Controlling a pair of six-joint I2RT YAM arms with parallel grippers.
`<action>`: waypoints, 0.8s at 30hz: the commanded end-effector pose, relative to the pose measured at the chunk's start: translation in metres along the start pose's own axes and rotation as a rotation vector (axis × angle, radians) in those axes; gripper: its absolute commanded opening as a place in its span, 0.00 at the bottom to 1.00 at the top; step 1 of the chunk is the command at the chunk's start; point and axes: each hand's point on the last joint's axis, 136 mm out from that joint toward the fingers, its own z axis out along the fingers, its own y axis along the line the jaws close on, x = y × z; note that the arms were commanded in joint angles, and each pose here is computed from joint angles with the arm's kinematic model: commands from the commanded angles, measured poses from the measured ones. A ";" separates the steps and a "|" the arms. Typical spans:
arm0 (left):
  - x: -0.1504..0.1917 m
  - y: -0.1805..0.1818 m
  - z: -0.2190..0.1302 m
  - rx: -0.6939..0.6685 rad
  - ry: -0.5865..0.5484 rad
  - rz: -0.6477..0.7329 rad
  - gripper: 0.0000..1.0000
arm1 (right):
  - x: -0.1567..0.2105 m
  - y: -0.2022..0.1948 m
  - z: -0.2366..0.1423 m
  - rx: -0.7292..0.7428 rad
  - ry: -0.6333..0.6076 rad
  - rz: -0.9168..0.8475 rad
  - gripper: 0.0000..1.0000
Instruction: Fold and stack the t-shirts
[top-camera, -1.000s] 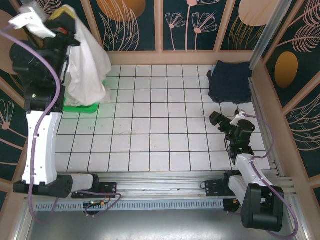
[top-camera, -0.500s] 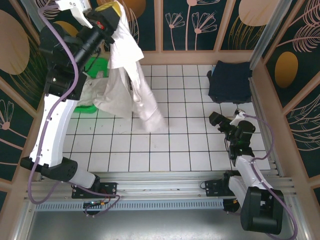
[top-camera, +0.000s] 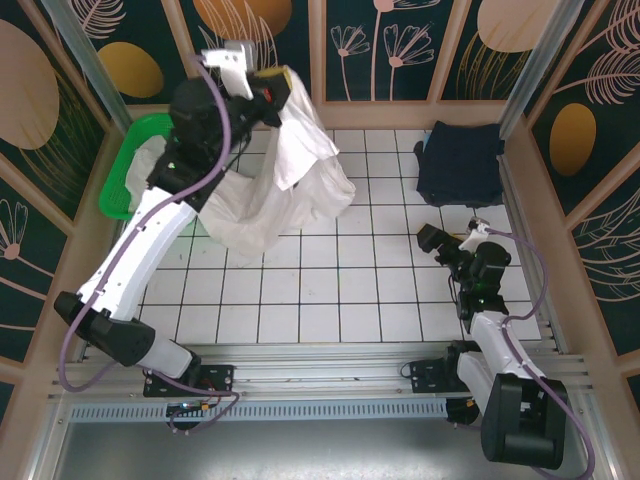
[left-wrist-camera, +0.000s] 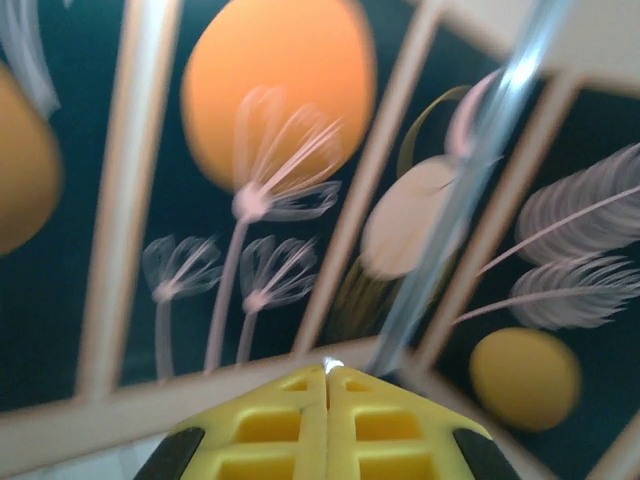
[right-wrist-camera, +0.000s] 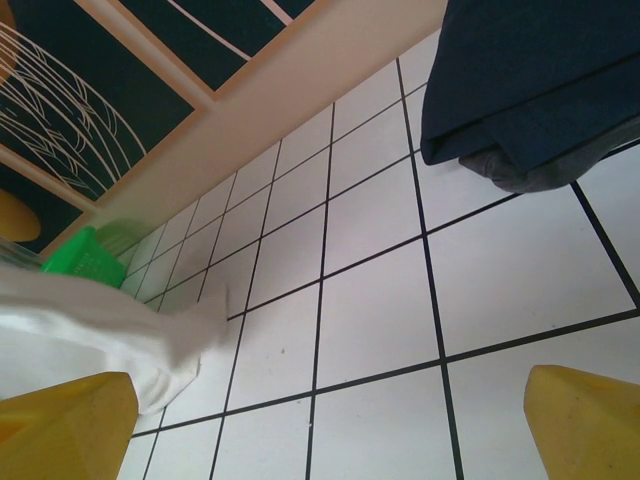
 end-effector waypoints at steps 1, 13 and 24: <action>0.014 0.070 -0.020 -0.355 -0.056 0.136 0.06 | 0.000 0.004 0.005 -0.018 0.003 -0.005 0.99; 0.180 0.194 -0.023 -0.556 0.341 0.140 0.95 | 0.065 0.059 0.064 -0.027 0.249 -0.118 0.99; 0.239 0.144 -0.028 -0.257 0.413 0.026 0.98 | 0.161 0.136 0.118 -0.159 0.518 -0.240 0.99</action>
